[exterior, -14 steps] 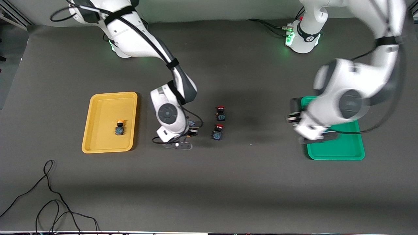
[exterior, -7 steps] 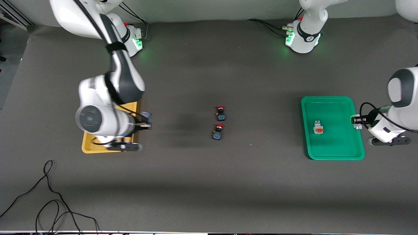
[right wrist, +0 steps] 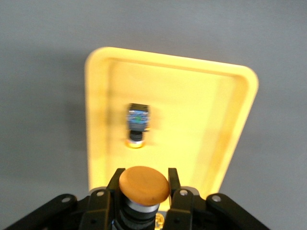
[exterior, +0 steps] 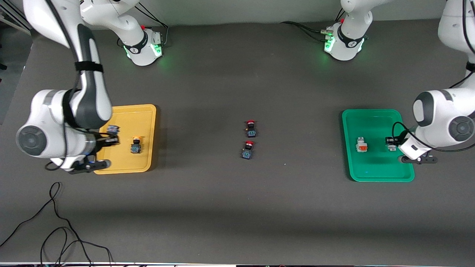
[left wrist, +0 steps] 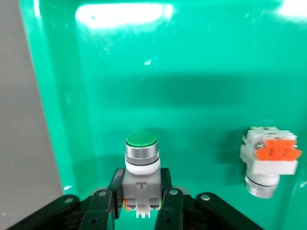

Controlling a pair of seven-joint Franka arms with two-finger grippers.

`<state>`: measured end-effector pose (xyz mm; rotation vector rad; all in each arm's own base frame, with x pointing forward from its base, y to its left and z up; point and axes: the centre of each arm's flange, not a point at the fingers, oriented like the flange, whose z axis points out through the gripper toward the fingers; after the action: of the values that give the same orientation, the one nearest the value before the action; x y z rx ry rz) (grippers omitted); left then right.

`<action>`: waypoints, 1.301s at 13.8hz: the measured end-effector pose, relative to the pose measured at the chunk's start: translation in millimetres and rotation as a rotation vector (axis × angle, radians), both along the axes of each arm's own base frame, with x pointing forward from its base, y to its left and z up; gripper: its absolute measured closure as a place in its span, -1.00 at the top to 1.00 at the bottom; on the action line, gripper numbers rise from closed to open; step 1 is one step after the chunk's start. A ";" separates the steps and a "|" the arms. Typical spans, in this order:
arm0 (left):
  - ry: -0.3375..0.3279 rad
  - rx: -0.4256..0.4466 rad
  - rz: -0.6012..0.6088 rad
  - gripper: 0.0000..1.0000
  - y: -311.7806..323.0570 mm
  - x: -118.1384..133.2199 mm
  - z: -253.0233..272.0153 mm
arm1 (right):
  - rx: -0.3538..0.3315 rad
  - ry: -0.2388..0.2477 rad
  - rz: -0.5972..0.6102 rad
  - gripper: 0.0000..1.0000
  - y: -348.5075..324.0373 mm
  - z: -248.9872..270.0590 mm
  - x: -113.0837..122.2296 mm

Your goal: Place green and yellow buttons in trays

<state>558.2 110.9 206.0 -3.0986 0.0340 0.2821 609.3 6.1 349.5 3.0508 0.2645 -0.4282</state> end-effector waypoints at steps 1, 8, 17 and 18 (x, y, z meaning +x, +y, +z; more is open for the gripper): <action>-0.001 -0.002 -0.012 -0.21 -0.1 0.2 -1.3 | 0.001 -0.020 0.018 -0.20 -14.1 -14.3 -4.8; 0.043 0.022 -0.035 1.00 10.9 38.7 91.0 | -0.024 -0.150 0.073 -0.20 -48.1 -124.2 -64.3; -0.006 -0.048 -0.039 1.00 -10.1 27.8 301.1 | -0.007 -0.173 0.085 0.73 -27.7 -137.3 -68.0; -0.003 -0.058 -0.047 1.00 -19.6 23.9 319.7 | 0.004 -0.171 0.085 0.96 -24.7 -132.9 -67.9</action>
<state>582.0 91.3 525.6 -3.1509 0.1175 0.2802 541.4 -18.6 216.6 3.0414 0.3849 -0.1602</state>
